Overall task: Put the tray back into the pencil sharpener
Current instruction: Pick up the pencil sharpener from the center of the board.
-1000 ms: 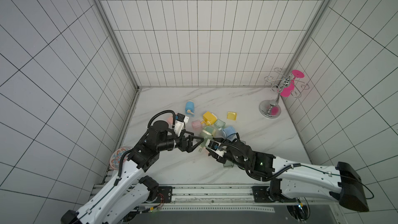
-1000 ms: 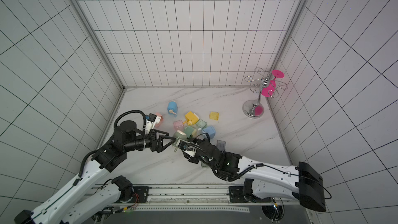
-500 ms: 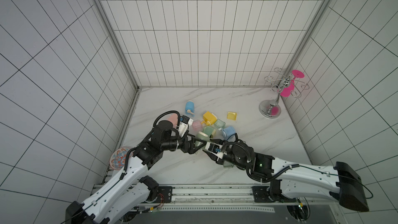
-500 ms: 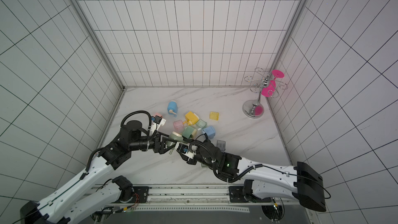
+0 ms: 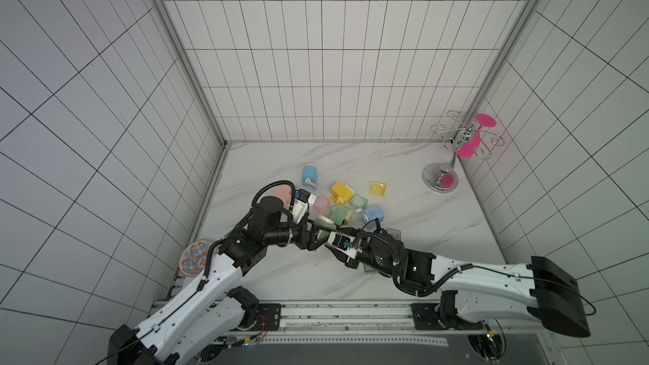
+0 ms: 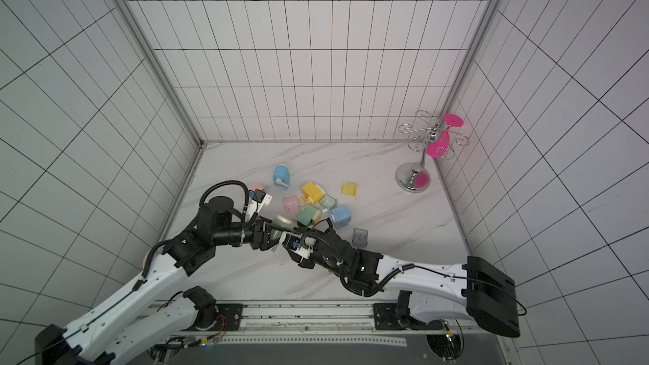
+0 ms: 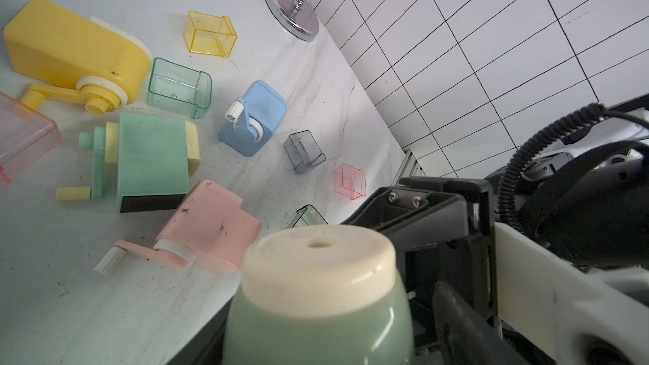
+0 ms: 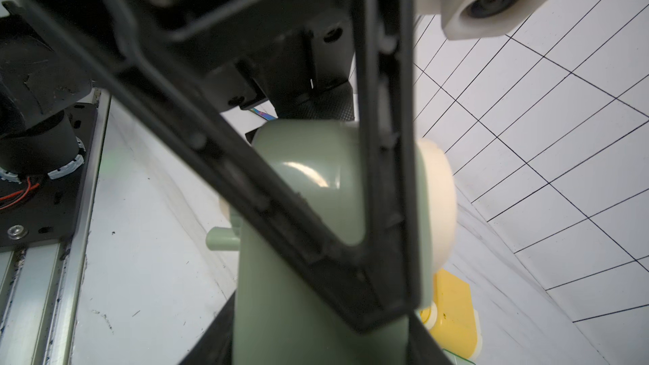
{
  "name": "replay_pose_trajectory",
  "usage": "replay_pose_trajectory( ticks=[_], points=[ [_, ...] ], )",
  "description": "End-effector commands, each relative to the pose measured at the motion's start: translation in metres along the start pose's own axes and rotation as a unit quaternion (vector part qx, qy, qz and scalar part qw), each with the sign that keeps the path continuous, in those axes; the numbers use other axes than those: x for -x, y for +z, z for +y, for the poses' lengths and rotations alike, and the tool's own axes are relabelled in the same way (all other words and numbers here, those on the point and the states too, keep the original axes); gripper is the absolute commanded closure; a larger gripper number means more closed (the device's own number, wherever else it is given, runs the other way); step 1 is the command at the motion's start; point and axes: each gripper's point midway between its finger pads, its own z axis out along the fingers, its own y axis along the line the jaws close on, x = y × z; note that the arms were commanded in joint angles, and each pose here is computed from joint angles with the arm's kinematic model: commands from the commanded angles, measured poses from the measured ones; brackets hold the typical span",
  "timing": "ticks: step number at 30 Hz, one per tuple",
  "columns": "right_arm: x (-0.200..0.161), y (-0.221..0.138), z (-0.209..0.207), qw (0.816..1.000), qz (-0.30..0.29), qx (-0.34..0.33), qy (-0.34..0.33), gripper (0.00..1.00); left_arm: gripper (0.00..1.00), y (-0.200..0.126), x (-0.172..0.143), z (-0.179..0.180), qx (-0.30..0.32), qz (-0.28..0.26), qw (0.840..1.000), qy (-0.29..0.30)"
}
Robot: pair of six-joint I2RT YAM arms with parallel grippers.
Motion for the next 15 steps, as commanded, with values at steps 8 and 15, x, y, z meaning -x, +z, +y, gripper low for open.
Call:
replay_pose_trajectory(
  ticks=[8,15],
  points=[
    [0.028,-0.004,-0.013,0.997,-0.060,-0.034,0.019,1.00,0.27,0.004,-0.007,-0.007,-0.028,0.020,0.999,-0.002],
    [0.018,-0.002,-0.007,0.998,-0.055,-0.025,0.018,1.00,0.35,0.003,-0.002,-0.010,-0.028,0.013,1.000,0.003]
  ],
)
